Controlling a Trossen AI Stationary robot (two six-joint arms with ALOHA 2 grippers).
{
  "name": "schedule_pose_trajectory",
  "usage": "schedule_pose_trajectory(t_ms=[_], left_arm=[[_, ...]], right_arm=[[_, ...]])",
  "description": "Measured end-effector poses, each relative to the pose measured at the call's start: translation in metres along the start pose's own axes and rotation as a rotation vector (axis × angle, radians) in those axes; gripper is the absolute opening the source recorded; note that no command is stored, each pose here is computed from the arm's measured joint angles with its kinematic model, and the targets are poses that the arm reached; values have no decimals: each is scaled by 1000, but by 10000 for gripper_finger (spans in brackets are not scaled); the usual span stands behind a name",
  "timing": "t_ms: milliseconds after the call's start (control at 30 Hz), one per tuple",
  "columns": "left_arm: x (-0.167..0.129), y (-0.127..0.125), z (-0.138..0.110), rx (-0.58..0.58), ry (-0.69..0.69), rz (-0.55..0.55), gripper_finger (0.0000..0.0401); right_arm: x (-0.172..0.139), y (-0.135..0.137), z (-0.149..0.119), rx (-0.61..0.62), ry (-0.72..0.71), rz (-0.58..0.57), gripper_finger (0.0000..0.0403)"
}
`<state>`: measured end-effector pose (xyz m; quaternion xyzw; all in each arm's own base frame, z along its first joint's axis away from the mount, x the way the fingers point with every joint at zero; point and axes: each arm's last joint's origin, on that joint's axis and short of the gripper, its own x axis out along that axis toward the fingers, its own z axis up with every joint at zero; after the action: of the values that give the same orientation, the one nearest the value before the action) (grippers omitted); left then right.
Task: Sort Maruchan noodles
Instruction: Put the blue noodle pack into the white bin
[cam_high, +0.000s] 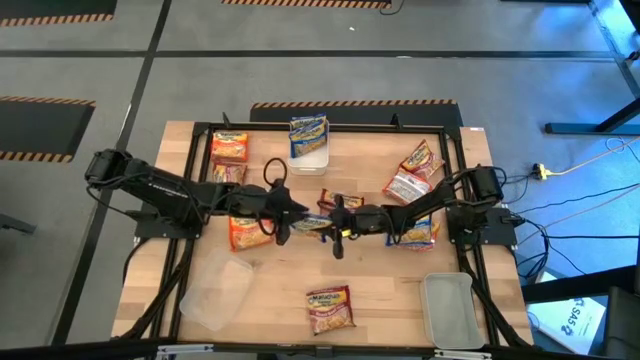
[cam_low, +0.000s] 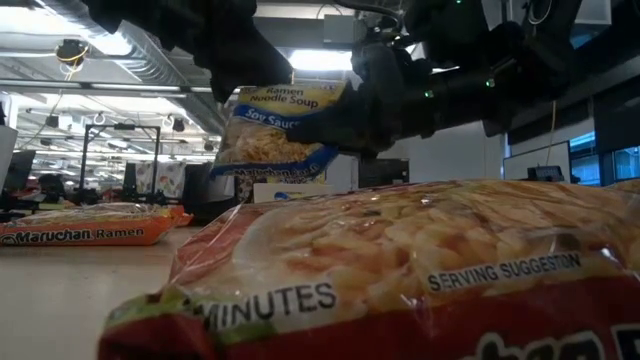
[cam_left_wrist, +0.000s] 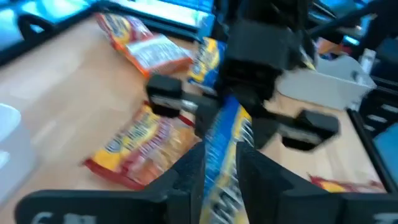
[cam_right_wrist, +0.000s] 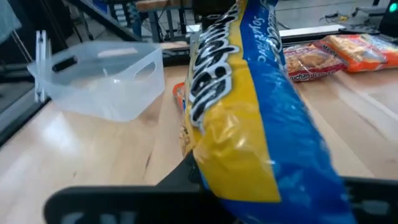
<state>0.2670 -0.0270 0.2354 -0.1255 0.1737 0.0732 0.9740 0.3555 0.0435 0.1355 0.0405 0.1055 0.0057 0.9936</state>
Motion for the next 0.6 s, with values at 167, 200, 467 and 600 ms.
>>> schedule_pose_trajectory(t_ms=[167, 200, 467, 600], left_arm=[[0, -1, 6, -10, -60, -7, 95], [0, 0, 7, -1, -70, 13, 95], [0, 7, 15, 60, -165, 142, 95], [0, 9, 21, 111, -212, 151, 95]], right_arm=[[0, 0, -2, -68, 21, 2, 24], [0, 0, -2, -84, 25, -5, 26], [0, -7, -4, -278, 49, -50, 24], [1, -19, -2, -323, 52, -75, 29]])
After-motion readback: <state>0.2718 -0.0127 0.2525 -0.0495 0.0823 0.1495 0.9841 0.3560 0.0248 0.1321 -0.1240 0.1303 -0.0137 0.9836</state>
